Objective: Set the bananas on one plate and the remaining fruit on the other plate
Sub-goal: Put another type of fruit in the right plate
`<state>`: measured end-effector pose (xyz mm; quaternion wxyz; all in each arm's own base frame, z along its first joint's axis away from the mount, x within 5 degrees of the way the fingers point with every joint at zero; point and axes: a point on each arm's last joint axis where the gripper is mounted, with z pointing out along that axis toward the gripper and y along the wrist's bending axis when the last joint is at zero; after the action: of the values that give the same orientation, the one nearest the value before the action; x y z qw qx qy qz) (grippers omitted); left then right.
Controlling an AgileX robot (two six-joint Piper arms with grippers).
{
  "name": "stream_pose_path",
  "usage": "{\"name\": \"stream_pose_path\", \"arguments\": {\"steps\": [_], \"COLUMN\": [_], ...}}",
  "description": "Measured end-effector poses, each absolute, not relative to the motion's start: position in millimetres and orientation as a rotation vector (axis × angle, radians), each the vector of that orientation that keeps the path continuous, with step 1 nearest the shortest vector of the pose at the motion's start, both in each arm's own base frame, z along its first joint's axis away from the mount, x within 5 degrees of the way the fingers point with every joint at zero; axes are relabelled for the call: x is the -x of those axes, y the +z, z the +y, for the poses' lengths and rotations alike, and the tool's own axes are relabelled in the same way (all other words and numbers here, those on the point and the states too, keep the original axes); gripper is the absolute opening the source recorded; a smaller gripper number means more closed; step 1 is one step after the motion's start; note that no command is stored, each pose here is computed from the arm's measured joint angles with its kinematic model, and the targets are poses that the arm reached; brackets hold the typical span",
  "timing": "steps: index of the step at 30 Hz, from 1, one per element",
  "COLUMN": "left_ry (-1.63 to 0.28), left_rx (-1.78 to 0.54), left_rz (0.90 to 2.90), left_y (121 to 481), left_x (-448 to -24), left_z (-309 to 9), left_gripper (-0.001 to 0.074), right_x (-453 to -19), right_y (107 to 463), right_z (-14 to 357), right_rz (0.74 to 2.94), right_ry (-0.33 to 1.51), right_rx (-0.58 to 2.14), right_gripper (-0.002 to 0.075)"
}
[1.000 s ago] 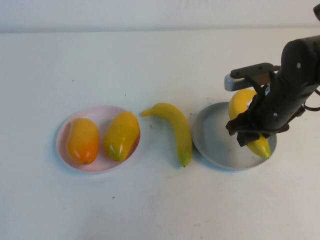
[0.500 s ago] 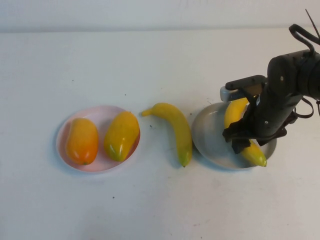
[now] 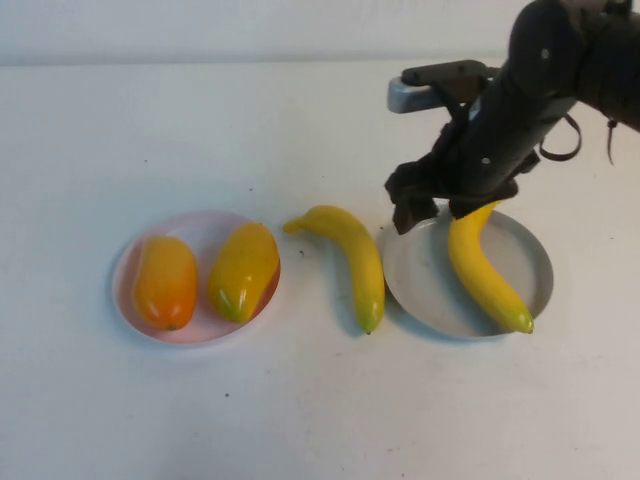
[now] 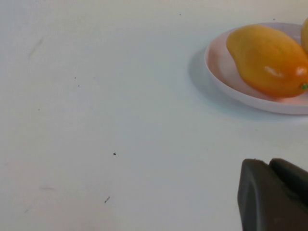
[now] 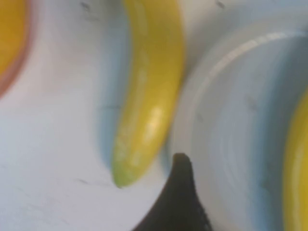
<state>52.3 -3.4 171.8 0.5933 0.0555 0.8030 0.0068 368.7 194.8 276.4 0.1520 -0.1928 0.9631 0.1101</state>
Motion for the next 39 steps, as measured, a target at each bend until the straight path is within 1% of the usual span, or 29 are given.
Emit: {"name": "stream_pose_path", "arguments": {"steps": [5,9,13,22,27,30,35,36,39], "left_ry": [0.016,0.016,0.016,0.016,0.016,0.016,0.016,0.016,0.016], "left_rx": [-0.129,-0.129,-0.129,-0.129,-0.129,-0.129,-0.129,-0.129,-0.129], "left_rz": [1.867,1.867,1.867,1.867,1.867,1.867,1.867,1.867,1.867], "left_y": [172,172,172,172,172,172,172,172,172], "left_x": [-52,-52,-52,-52,-52,-52,-52,-52,-52], "left_z": [-3,-3,-3,-3,-3,-3,-3,-3,-3], "left_gripper": [0.0002,0.0002,0.0002,0.0002,0.0002,0.0002,0.0002,0.0002,0.0002], "right_x": [-374,-385,-400,-422,-424,-425,-425,-425,-426], "right_y": [276,256,237,207,195,191,191,192,201], "right_z": [235,262,278,282,283,283,283,283,284], "right_rz": [2.689,2.651,2.621,2.616,2.633,2.642,2.640,2.640,2.641], "right_ry": [0.333,0.321,0.308,0.158,0.139,0.135,0.135,0.135,0.136], "right_rx": [0.723,0.881,0.973,1.040,1.053,1.056,1.056,1.056,1.053], "right_gripper": [0.0529,0.0529,0.0529,0.0529,0.0526,0.0484,0.0336,0.0318,0.0314]}}
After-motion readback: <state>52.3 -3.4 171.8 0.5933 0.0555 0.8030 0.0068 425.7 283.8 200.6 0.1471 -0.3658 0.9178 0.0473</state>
